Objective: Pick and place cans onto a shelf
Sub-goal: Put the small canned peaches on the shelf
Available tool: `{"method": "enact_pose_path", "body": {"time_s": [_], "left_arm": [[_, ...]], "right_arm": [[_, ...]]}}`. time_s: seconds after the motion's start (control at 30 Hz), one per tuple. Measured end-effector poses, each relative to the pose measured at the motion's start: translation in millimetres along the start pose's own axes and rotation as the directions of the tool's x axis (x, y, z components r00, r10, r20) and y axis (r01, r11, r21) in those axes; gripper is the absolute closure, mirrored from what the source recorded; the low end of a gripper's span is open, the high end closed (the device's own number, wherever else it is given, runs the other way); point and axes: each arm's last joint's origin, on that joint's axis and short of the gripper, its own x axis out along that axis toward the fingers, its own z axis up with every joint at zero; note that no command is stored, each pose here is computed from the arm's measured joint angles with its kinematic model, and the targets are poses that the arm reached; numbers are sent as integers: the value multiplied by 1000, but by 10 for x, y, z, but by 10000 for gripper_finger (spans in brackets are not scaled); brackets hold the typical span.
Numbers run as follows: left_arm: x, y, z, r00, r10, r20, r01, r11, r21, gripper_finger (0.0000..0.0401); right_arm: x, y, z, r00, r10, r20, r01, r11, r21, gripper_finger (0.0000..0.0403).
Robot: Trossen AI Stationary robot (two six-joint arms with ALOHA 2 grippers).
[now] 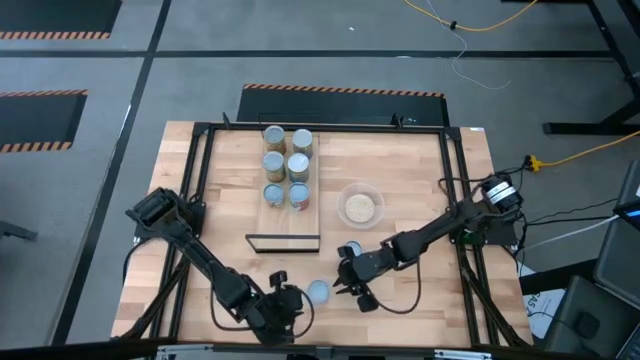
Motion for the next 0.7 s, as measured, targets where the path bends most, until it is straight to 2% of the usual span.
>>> {"method": "enact_pose_path", "body": {"time_s": [0.23, 0.47, 0.6, 0.7], "left_arm": [[-214, -269, 407, 989, -91, 115, 77, 989, 125, 311], [-273, -277, 744, 977, -88, 196, 56, 985, 165, 311], [-239, -217, 810, 977, -71, 202, 40, 987, 153, 311], [-219, -187, 829, 978, -59, 200, 29, 988, 150, 311]], "right_arm": [[-386, 36, 131, 998, -25, -55, 23, 999, -26, 299], [-820, 24, 165, 976, -171, -134, 163, 984, -68, 299], [-978, 11, 148, 956, -237, -173, 227, 971, -79, 299], [-1014, 10, 140, 952, -244, -186, 237, 970, -59, 299]]}}
